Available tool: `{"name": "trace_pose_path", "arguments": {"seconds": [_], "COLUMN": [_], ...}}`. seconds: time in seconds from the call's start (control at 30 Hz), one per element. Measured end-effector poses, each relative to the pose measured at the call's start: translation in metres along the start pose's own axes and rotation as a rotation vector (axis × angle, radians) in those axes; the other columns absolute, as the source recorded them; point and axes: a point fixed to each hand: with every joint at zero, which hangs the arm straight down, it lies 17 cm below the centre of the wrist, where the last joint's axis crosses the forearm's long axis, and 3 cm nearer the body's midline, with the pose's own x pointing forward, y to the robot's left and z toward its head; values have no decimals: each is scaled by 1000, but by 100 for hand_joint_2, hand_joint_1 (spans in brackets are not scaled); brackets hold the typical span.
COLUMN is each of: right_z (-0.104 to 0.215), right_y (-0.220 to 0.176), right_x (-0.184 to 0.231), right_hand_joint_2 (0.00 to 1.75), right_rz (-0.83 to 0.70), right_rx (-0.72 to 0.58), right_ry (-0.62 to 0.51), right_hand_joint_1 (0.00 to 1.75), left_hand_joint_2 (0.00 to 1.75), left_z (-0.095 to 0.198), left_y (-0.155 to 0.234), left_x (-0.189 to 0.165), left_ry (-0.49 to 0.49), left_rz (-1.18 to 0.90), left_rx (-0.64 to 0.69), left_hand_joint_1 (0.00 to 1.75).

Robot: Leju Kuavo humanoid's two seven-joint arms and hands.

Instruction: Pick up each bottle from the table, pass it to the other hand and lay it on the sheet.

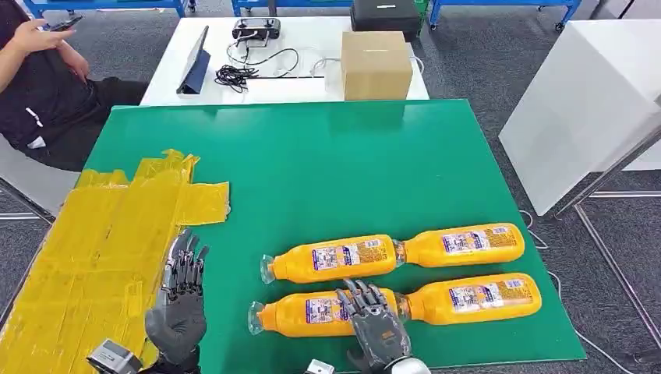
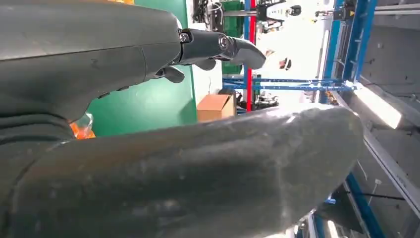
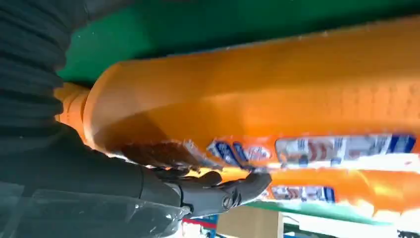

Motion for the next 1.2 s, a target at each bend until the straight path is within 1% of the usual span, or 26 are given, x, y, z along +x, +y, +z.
{"name": "trace_pose_path", "arguments": {"seconds": [0.03, 0.23, 0.87, 1.0, 1.07, 1.1, 1.13, 1.2], "right_z": [0, 0, -3, -4, -5, -3, -1, 5], "right_y": [2, 13, 8, -6, -20, -29, -40, -67], "right_x": [-2, -11, -13, -10, -3, 2, 9, 28], "right_hand_joint_2": [175, 175, 175, 175, 175, 175, 175, 175], "right_rz": [0, 9, 4, -56, -142, -217, -292, -450], "right_rx": [14, 94, 81, 1, -67, -115, -165, -262], "right_ry": [0, -9, -16, -11, -23, -39, -64, -147], "right_hand_joint_1": [175, 175, 175, 175, 175, 175, 175, 175], "left_hand_joint_2": [0, 0, 0, 0, 0, 0, 175, 175], "left_z": [0, -1, 0, 0, -1, -2, -2, -2], "left_y": [0, 2, 7, 9, 14, 20, 24, 33], "left_x": [0, -1, -3, -3, -4, -4, -5, -6], "left_ry": [1, 3, 9, 8, 12, 15, 18, 23], "left_rz": [2, 6, 1, -2, -13, -18, -15, 18], "left_rx": [-2, 1, 10, 20, 51, 80, 106, 151], "left_hand_joint_1": [0, 0, 0, 0, 0, 0, 0, 0]}}
